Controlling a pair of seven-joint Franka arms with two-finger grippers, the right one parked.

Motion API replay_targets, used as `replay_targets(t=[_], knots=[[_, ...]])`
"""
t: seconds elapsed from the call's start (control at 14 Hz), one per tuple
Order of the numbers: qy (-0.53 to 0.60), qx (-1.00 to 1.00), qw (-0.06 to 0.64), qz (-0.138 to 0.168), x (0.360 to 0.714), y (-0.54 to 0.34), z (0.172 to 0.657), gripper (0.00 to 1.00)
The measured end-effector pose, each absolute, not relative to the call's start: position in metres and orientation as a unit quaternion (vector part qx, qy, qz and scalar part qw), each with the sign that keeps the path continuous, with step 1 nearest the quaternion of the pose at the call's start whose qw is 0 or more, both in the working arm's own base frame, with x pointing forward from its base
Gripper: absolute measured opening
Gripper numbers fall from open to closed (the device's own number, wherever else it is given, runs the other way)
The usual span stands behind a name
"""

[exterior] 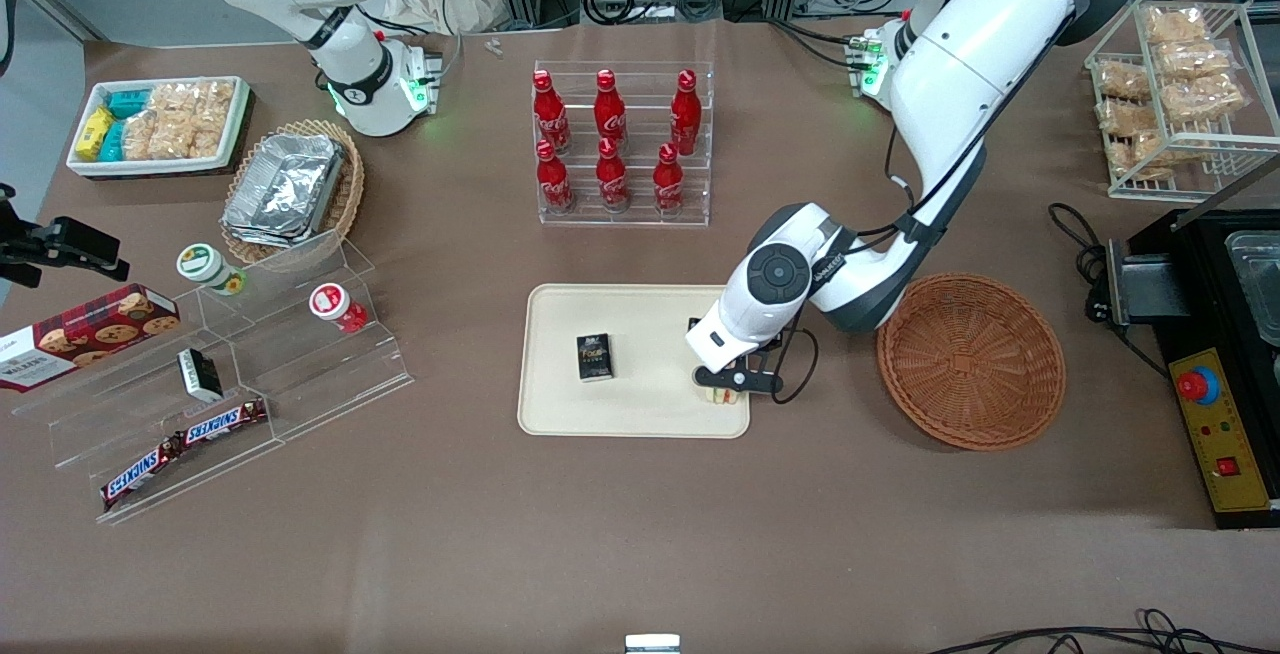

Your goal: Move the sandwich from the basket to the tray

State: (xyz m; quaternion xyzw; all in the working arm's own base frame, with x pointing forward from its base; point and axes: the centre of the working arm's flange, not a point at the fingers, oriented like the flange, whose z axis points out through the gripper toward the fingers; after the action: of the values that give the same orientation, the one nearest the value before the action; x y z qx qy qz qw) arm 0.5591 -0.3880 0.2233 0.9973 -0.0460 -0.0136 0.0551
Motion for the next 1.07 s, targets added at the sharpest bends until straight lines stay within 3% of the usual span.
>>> replay_targets(t=[0.14, 0.36, 0.79, 1.07], knots=[[-0.039, 0.998, 0.058, -0.004, 0.566, -0.387, 0.235, 1.0], [-0.032, 0.999, 0.032, 0.0, 0.574, -0.375, 0.285, 1.0], [0.012, 1.0, 0.011, 0.026, 0.57, -0.315, 0.451, 1.0], [0.045, 0.998, 0.011, 0.032, 0.567, -0.264, 0.511, 1.0]])
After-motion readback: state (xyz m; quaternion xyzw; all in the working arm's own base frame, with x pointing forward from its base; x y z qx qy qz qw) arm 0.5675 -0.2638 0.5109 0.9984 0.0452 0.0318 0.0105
